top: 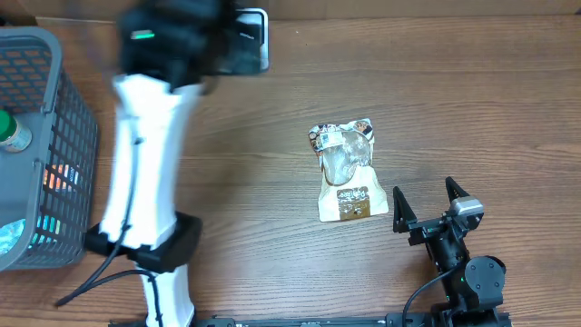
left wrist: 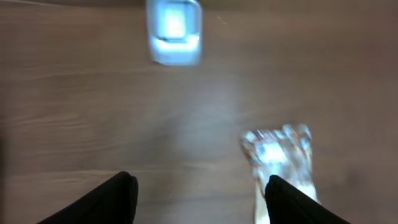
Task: Scan the item barcode
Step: 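Lower the bread bag onto the table center and release, then reach the left gripper into the basket and grasp the orange snack pack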
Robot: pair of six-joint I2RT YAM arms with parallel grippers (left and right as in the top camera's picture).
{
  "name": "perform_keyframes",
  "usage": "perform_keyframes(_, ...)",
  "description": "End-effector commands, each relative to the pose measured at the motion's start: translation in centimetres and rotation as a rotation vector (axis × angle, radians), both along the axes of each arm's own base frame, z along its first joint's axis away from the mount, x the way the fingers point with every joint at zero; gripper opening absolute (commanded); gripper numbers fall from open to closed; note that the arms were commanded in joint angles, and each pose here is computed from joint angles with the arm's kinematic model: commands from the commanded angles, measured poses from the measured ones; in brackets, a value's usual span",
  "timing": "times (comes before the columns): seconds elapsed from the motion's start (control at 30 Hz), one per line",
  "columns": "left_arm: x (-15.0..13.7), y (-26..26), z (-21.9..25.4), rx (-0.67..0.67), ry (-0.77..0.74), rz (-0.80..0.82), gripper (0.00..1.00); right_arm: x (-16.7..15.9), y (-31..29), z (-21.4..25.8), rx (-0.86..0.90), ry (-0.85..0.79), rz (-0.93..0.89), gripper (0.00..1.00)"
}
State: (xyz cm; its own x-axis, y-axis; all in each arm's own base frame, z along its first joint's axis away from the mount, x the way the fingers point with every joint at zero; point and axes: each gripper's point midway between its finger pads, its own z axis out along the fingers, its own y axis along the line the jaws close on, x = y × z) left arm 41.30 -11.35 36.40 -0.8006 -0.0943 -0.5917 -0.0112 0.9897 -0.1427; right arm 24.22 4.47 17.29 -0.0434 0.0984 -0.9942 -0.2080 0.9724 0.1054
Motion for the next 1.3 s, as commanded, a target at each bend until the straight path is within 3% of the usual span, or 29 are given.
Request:
perform_keyframes(0.0, -1.4, 6.5, 5.1, -0.051, -0.14, 0.185, 0.72, 0.0, 0.0, -0.2, -0.004, -0.006, 0.002, 1.0)
perform_keyframes(0.2, -4.6, 17.6, 8.5, -0.065, -0.24, 0.48, 0.75, 0.0, 0.0, -0.2, -0.004, -0.006, 0.002, 1.0)
perform_keyframes(0.23, -5.2, 19.2, 8.8, -0.062, -0.249, 0.525, 0.84, 0.0, 0.0, -0.2, -0.004, -0.006, 0.002, 1.0)
perform_keyframes(0.27, -5.9, 21.1, 8.9, -0.059, -0.256, 0.576, 1.0, 0.0, 0.0, -0.2, -0.004, -0.006, 0.002, 1.0)
perform_keyframes(0.47, -9.3, 29.3, 7.7, -0.1, -0.218, 0.799, 1.0, 0.0, 0.0, -0.2, -0.004, -0.006, 0.002, 1.0)
perform_keyframes(0.67, -11.5, 34.3, 0.9, -0.167, 0.012, 0.986, 1.0, 0.0, 0.0, -0.2, -0.004, -0.006, 0.002, 1.0)
perform_keyframes(0.87, -12.4, 35.6, -7.1, -0.219, 0.265, 1.057, 1.0, 0.0, 0.0, -0.1, -0.004, -0.006, 0.002, 1.0)
perform_keyframes(1.27, -11.4, 36.4, -19.7, -0.27, 0.425, 1.101, 1.0, 0.0, 0.0, -0.2, -0.004, -0.006, 0.002, 1.0)
